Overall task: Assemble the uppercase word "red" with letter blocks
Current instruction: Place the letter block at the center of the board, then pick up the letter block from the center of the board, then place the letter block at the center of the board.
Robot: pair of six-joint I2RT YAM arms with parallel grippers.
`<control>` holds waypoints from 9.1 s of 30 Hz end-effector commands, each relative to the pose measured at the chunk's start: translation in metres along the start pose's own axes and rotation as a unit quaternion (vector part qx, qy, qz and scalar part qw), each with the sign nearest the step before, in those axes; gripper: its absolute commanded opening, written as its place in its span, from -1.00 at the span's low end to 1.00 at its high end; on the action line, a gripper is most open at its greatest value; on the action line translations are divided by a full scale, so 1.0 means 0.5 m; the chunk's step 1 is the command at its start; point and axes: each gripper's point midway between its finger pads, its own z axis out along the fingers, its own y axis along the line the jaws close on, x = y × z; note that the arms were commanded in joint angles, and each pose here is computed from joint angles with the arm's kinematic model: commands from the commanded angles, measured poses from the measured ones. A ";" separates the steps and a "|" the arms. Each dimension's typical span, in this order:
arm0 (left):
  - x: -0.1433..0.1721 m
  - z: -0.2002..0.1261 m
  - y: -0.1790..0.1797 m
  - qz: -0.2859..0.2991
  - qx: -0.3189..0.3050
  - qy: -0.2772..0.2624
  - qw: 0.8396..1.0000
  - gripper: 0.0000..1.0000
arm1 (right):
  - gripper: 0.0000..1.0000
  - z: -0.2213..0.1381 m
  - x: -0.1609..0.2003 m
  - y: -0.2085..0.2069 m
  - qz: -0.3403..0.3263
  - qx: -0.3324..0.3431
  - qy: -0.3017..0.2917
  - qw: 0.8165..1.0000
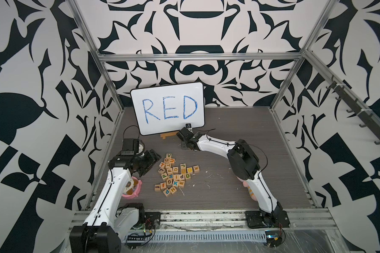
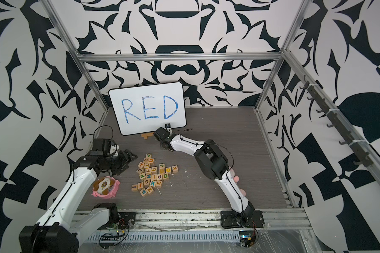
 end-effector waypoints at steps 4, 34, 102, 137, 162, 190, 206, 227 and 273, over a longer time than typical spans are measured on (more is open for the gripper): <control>0.022 -0.010 -0.041 0.043 0.040 0.033 0.998 0.55 | -0.50 -0.013 -0.039 0.020 0.007 -0.012 -0.010 1.000; 0.051 -0.003 -0.041 0.079 0.002 0.035 0.996 0.34 | -0.01 -0.292 -0.098 0.027 -0.047 -0.082 -0.084 0.992; 0.039 -0.020 -0.032 0.068 -0.006 -0.001 0.998 0.35 | 0.12 -0.251 0.421 0.107 -0.386 -0.253 0.046 0.886; 0.028 -0.031 -0.026 0.068 -0.013 -0.027 0.997 0.35 | -0.46 -0.270 0.440 0.069 -0.341 -0.246 0.077 0.904; 0.022 -0.036 -0.019 0.060 -0.024 -0.037 0.997 0.33 | -1.00 -0.519 0.143 -0.150 -0.095 -0.049 -0.093 0.990; 0.016 -0.042 -0.019 0.056 -0.027 -0.047 0.997 0.34 | -0.90 -0.098 -0.015 -0.111 -0.009 0.036 -0.063 0.997; 0.017 -0.039 -0.016 0.056 -0.030 -0.045 0.997 0.34 | -0.67 -0.033 -0.024 -0.111 -0.004 0.023 -0.060 0.998; 0.018 -0.036 -0.015 0.056 -0.032 -0.042 0.997 0.34 | -0.04 -0.033 -0.035 -0.097 0.007 0.004 -0.056 0.998; 0.021 -0.032 -0.015 0.058 -0.029 -0.036 0.997 0.34 | -0.32 0.005 -0.037 -0.073 -0.003 -0.031 -0.048 0.998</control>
